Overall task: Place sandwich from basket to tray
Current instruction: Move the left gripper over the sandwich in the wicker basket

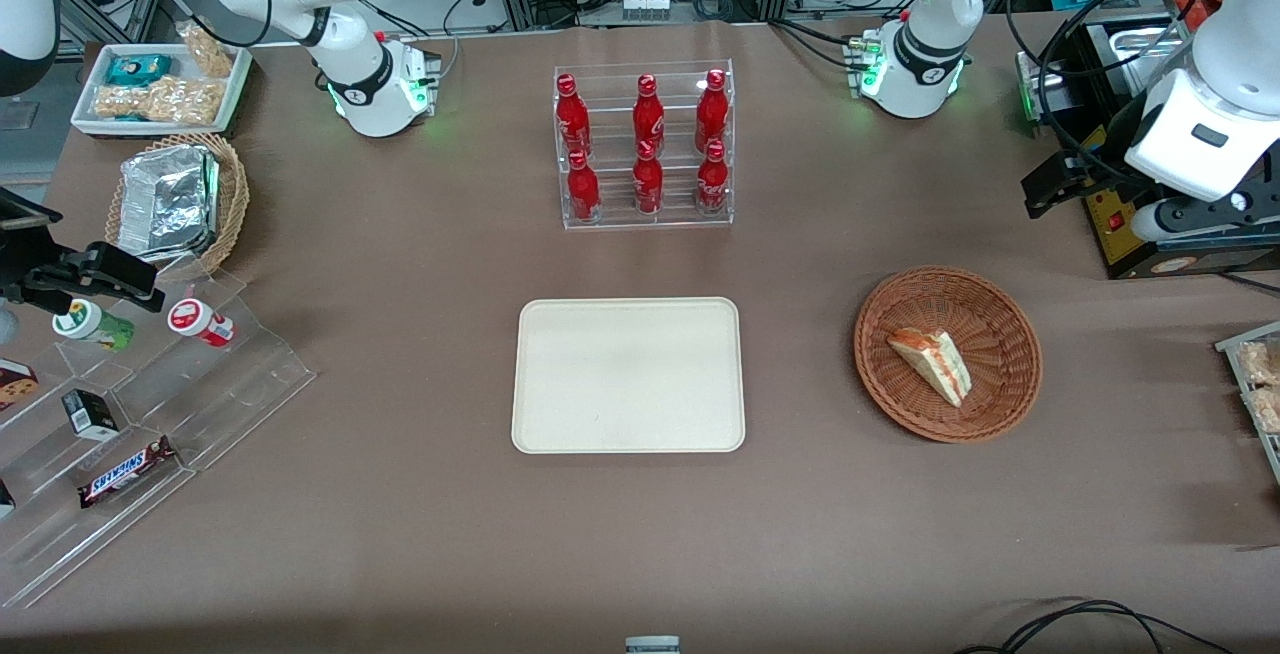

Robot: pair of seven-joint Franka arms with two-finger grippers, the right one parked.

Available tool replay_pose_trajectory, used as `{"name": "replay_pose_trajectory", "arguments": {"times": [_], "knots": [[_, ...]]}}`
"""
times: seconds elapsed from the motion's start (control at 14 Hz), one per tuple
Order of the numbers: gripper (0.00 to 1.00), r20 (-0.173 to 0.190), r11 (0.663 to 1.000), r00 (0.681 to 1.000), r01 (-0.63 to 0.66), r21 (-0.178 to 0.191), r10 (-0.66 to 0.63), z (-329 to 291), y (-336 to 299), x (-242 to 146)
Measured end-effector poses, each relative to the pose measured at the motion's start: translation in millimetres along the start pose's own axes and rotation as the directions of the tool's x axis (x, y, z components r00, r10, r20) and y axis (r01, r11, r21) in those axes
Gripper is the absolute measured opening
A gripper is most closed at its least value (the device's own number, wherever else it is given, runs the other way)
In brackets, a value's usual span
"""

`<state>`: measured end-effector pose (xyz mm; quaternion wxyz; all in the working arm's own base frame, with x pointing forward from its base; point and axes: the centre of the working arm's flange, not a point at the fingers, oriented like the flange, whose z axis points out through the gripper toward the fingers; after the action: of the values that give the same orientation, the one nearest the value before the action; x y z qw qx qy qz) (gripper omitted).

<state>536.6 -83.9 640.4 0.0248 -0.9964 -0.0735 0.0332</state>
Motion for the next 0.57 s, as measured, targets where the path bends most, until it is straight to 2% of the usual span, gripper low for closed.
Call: {"name": "replay_pose_trajectory", "arguments": {"times": [0.57], "knots": [[1.00, 0.015, 1.000, 1.000, 0.000, 0.006, 0.000, 2.1, -0.4, -1.7]]}}
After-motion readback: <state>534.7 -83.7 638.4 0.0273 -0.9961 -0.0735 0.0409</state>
